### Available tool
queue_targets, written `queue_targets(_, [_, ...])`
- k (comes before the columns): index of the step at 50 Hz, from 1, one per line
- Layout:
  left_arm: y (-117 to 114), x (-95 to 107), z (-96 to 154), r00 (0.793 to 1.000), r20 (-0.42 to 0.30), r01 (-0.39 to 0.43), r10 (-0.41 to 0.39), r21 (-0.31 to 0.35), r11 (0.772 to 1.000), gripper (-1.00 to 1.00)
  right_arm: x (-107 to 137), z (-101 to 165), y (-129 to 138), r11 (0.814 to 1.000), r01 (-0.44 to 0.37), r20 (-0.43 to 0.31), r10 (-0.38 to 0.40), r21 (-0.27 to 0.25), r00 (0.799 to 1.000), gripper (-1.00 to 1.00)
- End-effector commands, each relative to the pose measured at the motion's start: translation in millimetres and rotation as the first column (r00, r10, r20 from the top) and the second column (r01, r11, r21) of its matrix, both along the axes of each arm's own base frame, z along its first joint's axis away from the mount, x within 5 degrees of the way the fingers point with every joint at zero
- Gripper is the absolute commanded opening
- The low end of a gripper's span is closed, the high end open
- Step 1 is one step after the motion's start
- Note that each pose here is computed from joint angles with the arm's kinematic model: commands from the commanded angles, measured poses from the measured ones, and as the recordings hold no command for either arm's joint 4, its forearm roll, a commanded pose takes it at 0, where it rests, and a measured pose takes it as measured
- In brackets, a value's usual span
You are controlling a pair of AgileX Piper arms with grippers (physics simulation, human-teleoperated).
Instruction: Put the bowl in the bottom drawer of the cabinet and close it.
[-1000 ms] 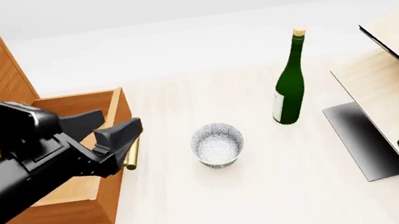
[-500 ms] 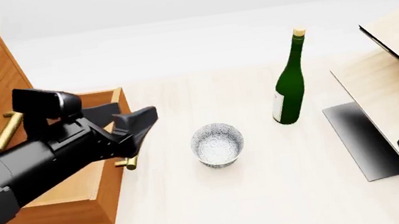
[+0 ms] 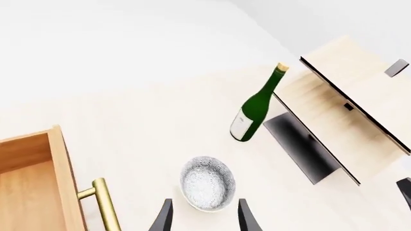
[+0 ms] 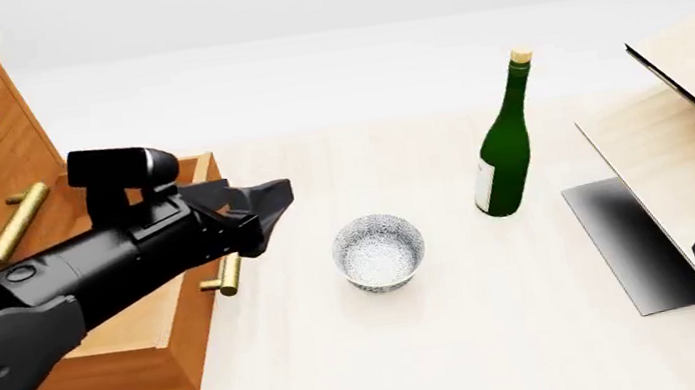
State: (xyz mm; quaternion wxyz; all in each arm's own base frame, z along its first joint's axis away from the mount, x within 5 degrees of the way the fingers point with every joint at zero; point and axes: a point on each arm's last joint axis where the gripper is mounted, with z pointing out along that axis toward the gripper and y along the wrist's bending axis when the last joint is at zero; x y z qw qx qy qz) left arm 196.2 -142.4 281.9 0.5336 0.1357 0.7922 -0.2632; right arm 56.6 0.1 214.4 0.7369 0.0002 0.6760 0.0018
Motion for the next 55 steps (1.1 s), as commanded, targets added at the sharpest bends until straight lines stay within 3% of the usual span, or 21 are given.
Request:
queue_targets(1, [-6,14,-9,0.999,-0.032,-0.019,0.019,-0.009,1.0,1.0,0,0,0,1.0,0.0,0.0,0.0,0.0,1.0,1.0])
queue_targets(55, [-38,72,-56,0.984,-0.161,-0.078,0.075,-0.013,0.997,1.0,0,0,0,1.0,0.0,0.0,0.0,0.0,1.0,1.0])
